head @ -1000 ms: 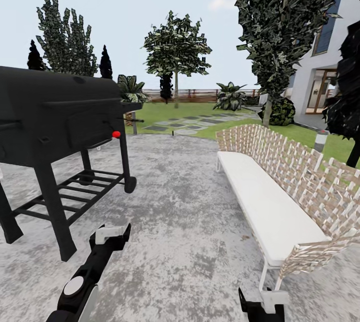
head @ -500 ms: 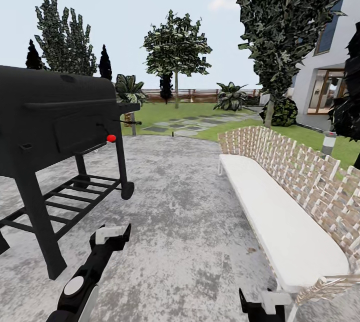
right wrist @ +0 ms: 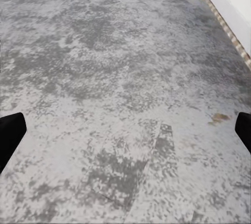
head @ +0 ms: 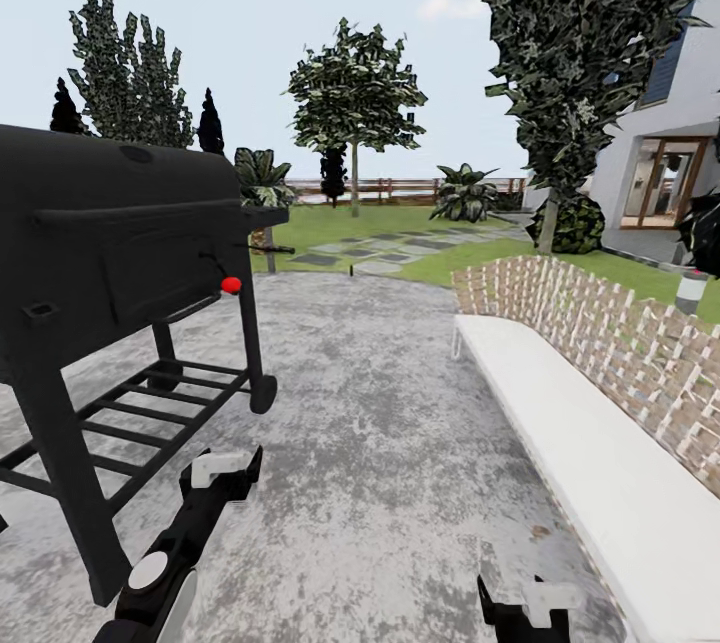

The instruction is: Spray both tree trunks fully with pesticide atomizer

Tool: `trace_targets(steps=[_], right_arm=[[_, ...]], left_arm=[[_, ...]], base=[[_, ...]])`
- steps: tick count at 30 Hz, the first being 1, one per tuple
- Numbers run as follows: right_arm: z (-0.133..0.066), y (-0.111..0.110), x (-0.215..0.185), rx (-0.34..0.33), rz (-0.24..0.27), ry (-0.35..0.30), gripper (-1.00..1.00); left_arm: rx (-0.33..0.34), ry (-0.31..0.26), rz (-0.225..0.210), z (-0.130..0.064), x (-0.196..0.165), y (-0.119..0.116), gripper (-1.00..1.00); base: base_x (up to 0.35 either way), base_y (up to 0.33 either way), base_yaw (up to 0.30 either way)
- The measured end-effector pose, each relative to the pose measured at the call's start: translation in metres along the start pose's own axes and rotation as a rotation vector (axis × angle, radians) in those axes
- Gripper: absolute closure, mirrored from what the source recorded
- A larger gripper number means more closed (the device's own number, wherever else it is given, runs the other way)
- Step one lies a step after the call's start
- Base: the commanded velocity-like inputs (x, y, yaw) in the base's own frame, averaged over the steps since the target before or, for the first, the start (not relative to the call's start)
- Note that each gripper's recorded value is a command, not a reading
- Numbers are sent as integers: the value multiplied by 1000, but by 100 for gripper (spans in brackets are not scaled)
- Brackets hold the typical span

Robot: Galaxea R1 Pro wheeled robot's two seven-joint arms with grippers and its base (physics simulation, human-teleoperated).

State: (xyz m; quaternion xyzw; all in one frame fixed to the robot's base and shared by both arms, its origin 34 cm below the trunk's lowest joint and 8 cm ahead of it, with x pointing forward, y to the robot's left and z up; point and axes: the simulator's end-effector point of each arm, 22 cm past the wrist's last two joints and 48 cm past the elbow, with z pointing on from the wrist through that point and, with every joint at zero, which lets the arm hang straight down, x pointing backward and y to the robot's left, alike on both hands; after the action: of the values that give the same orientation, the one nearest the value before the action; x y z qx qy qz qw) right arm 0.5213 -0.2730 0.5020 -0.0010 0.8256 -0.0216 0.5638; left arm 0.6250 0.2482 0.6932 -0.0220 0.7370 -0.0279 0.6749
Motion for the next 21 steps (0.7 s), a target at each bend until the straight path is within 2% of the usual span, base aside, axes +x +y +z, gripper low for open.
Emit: trace_targets(steps=[5,13,21], right_arm=[[0,-2,0,2,-2,0,-100],[0,-1,0,0,-2,0,-100],[0,1,0,-2,-1,0,-100]], left_arm=[[0,0,0,0,0,0,-100],[0,0,-1,0,0,0,-100],[-1,0,-1,0,0,0,-100]], base=[[319,117,-34],[335,11,-191],[337,0,-24]])
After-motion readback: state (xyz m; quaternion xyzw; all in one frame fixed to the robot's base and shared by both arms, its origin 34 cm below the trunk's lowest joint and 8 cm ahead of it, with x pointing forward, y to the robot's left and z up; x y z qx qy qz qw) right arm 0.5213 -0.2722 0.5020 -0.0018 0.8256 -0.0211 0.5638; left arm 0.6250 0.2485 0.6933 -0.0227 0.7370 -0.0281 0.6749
